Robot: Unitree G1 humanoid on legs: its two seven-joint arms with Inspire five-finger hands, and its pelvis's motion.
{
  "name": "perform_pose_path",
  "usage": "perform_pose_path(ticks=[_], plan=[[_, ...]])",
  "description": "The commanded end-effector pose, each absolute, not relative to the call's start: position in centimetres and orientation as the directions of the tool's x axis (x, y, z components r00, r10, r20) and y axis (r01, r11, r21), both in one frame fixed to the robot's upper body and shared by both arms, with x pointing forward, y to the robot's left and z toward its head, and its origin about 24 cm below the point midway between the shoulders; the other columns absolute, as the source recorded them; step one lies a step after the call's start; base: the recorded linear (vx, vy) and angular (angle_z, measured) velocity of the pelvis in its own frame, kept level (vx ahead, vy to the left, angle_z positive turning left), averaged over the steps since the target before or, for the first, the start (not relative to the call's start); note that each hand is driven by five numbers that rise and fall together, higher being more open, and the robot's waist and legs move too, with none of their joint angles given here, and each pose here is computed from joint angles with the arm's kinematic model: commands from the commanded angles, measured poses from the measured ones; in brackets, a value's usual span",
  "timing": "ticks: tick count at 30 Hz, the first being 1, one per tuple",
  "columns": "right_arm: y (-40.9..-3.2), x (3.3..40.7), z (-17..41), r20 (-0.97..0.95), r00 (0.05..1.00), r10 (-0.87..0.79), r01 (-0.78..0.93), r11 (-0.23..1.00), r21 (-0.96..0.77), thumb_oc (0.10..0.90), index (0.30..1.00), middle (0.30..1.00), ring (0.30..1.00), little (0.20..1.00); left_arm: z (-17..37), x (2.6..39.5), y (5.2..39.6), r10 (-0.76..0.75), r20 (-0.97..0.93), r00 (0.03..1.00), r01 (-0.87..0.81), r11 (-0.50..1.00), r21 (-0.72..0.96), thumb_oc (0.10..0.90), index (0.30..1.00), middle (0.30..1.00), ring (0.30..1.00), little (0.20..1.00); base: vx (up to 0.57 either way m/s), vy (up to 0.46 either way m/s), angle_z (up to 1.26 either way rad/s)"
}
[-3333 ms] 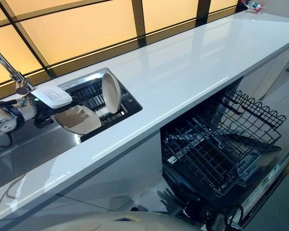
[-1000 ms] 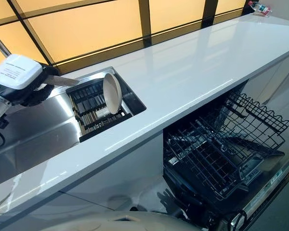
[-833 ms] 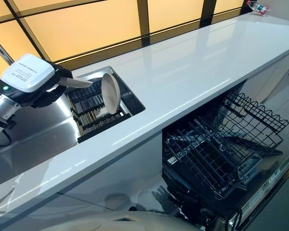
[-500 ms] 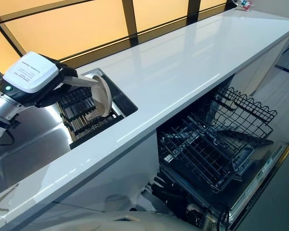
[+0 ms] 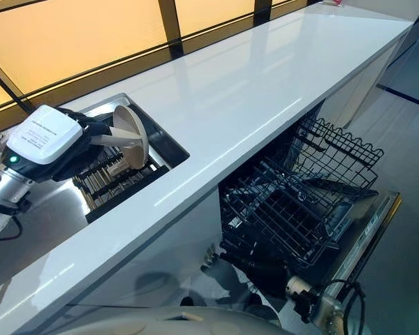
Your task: Pick up plates and place into dishwasher.
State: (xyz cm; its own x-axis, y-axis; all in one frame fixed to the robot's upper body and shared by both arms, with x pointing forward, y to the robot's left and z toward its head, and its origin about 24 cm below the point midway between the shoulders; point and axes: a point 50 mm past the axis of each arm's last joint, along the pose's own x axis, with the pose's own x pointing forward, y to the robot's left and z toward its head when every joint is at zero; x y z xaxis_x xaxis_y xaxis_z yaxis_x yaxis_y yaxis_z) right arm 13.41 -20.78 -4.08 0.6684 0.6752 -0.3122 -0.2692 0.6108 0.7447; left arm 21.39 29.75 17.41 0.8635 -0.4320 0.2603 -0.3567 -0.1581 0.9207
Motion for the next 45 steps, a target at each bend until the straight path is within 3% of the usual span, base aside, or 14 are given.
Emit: perform_pose_path(ticks=[1, 5, 8, 12, 13, 21, 31, 45], plan=[[-21.9, 18.1, 3.2, 0.09, 0.758, 0.646, -0.539, 0.543, 0.643, 0.8, 0.9, 0.9, 0.9, 0.9, 24.8, 21.2, 31.8, -0.364, 0.621, 0.694, -0.695, -0.112, 0.711, 0.1, 0.3, 0.3, 0.3, 0.2, 0.0, 0.0, 0.0], [-24.3, 19.7, 7.0, 0.199, 0.834, 0.514, -0.54, 0.69, 0.481, 0.8, 0.9, 0.9, 0.9, 0.9, 24.4, 20.7, 31.9, -0.345, 0.661, 0.666, -0.716, -0.046, 0.697, 0.1, 0.3, 0.3, 0.3, 0.2, 0.0, -0.004, -0.02], [-26.3, 20.6, 9.8, 0.276, 0.893, 0.356, -0.43, 0.856, 0.287, 0.8, 0.9, 0.9, 0.9, 0.9, 24.6, 20.5, 31.6, -0.335, 0.699, 0.632, -0.738, 0.016, 0.675, 0.1, 0.3, 0.3, 0.3, 0.2, 0.0, -0.004, -0.01], [-27.5, 20.9, 13.4, 0.414, 0.883, 0.222, -0.28, 0.957, 0.082, 0.8, 0.9, 0.9, 0.9, 0.9, 24.8, 20.5, 30.7, -0.334, 0.731, 0.595, -0.752, 0.089, 0.653, 0.1, 0.3, 0.3, 0.3, 0.2, 0.0, 0.0, 0.0], [-27.5, 21.1, 15.2, 0.478, 0.858, 0.189, -0.194, 0.98, -0.04, 0.8, 0.9, 0.9, 0.9, 0.9, 25.0, 20.7, 30.0, -0.338, 0.74, 0.581, -0.751, 0.126, 0.648, 0.1, 0.3, 0.3, 0.3, 0.2, 0.0, 0.0, 0.0], [-25.6, 22.4, 20.0, 0.617, 0.761, 0.2, -0.008, 0.954, -0.299, 0.8, 0.9, 0.9, 0.9, 0.9, 26.9, 21.1, 26.6, -0.409, 0.779, 0.475, -0.732, 0.309, 0.608, 0.1, 0.3, 0.3, 0.3, 0.2, 0.0, -0.004, -0.01], [-22.3, 23.0, 24.7, 0.682, 0.627, 0.375, 0.109, 0.825, -0.554, 0.8, 0.9, 0.9, 0.9, 0.9, 27.8, 21.0, 21.1, -0.579, 0.728, 0.366, -0.457, 0.57, 0.683, 0.1, 0.3, 0.3, 0.3, 0.2, 0.0, -0.008, 0.01], [-17.5, 24.8, 27.1, 0.594, 0.542, 0.595, 0.069, 0.673, -0.737, 0.8, 0.9, 0.9, 0.9, 0.9, 28.2, 23.0, 17.0, -0.689, 0.649, 0.324, -0.135, 0.645, 0.752, 0.1, 0.3, 0.3, 0.3, 0.2, 0.0, -0.005, 0.0]])
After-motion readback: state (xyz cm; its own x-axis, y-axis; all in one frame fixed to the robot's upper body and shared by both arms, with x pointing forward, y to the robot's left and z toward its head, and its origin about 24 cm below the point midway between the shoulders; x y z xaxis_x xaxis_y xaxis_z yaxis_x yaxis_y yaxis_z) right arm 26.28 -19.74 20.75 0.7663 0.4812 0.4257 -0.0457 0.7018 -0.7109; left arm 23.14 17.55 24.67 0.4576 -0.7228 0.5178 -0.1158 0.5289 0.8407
